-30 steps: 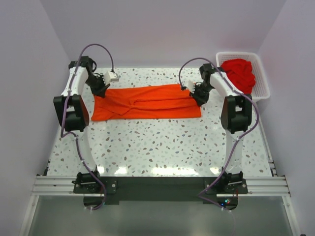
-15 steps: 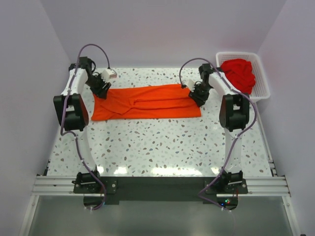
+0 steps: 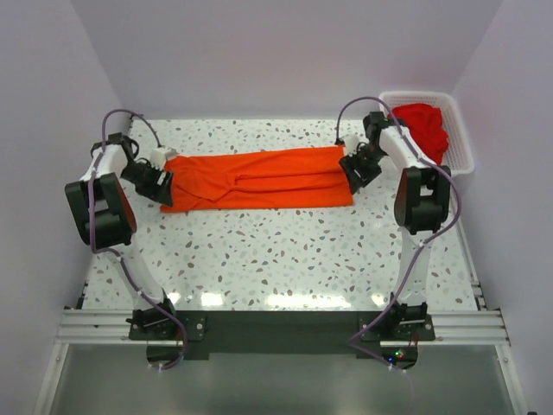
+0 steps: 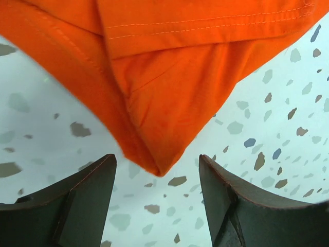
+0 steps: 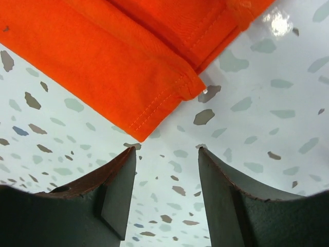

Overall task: Fold and stack the t-shirts
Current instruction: Fold the tshirt

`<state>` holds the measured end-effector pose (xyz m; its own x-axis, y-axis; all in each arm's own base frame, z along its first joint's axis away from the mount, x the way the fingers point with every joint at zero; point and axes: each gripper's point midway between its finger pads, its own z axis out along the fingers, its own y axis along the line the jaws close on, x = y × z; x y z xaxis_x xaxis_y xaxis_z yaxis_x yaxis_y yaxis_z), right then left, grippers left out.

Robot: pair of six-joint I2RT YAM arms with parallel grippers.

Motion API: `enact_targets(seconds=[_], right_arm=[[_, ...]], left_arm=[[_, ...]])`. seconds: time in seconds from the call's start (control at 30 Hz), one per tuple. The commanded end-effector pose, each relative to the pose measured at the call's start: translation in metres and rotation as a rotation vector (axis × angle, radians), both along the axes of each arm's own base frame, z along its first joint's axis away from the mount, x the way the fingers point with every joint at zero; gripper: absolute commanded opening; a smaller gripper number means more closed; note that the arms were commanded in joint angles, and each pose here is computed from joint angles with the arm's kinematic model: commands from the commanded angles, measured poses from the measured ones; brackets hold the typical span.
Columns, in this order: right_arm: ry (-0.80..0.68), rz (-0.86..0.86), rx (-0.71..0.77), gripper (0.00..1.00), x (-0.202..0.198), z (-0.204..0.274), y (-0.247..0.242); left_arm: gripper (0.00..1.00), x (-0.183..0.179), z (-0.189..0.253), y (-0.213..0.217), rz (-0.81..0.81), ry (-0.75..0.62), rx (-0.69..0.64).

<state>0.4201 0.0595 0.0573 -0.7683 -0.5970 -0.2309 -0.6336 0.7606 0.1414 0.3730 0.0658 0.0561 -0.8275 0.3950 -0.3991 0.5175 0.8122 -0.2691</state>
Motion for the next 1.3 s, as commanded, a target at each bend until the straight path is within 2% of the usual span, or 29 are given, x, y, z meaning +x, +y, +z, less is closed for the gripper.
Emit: enact_targets(seconds=[0.0,0.37,0.47,0.53,0.57,0.6,0.67,0.7,0.77,0.83,1.03,1.27], right_arm=[[0.058,-0.146,0.043,0.56,-0.009,0.005,0.001],[0.161,-0.218,0.091,0.54,-0.019,-0.027,0.011],[0.178,-0.227,0.096,0.5,-0.023,-0.032,0.012],[0.184,-0.223,0.089,0.42,-0.024,-0.035,0.011],[0.178,-0.218,0.086,0.39,-0.023,-0.035,0.01],[0.18,-0.216,0.078,0.27,-0.025,-0.037,0.008],[0.169,-0.209,0.057,0.16,-0.023,-0.041,0.005],[0.171,-0.203,0.048,0.08,-0.023,-0.044,0.004],[0.17,-0.199,0.03,0.0,-0.022,-0.045,-0.001],[0.162,-0.197,0.021,0.0,-0.02,-0.045,-0.003],[0.124,-0.185,-0.054,0.0,-0.017,-0.04,-0.024],[0.096,-0.153,-0.12,0.0,-0.026,-0.032,-0.044]], left_arm=[[0.7,0.01,0.007,-0.009,0.019,-0.068,-0.021],[0.7,0.008,-0.003,-0.004,0.048,-0.038,-0.012],[0.68,0.006,-0.007,-0.004,0.056,-0.024,-0.023],[0.66,0.006,-0.01,-0.006,0.058,-0.016,-0.031],[0.6,0.005,-0.011,-0.006,0.057,-0.013,-0.032],[0.55,0.002,-0.014,-0.007,0.054,0.004,-0.035],[0.4,0.001,-0.016,-0.007,0.053,0.016,-0.041],[0.38,-0.001,-0.019,-0.008,0.052,0.03,-0.045],[0.34,-0.002,-0.02,-0.008,0.052,0.041,-0.049],[0.31,-0.002,-0.021,-0.007,0.055,0.05,-0.056],[0.0,-0.005,-0.012,-0.002,0.052,0.062,-0.044],[0.0,-0.04,-0.007,-0.009,0.05,0.126,-0.03]])
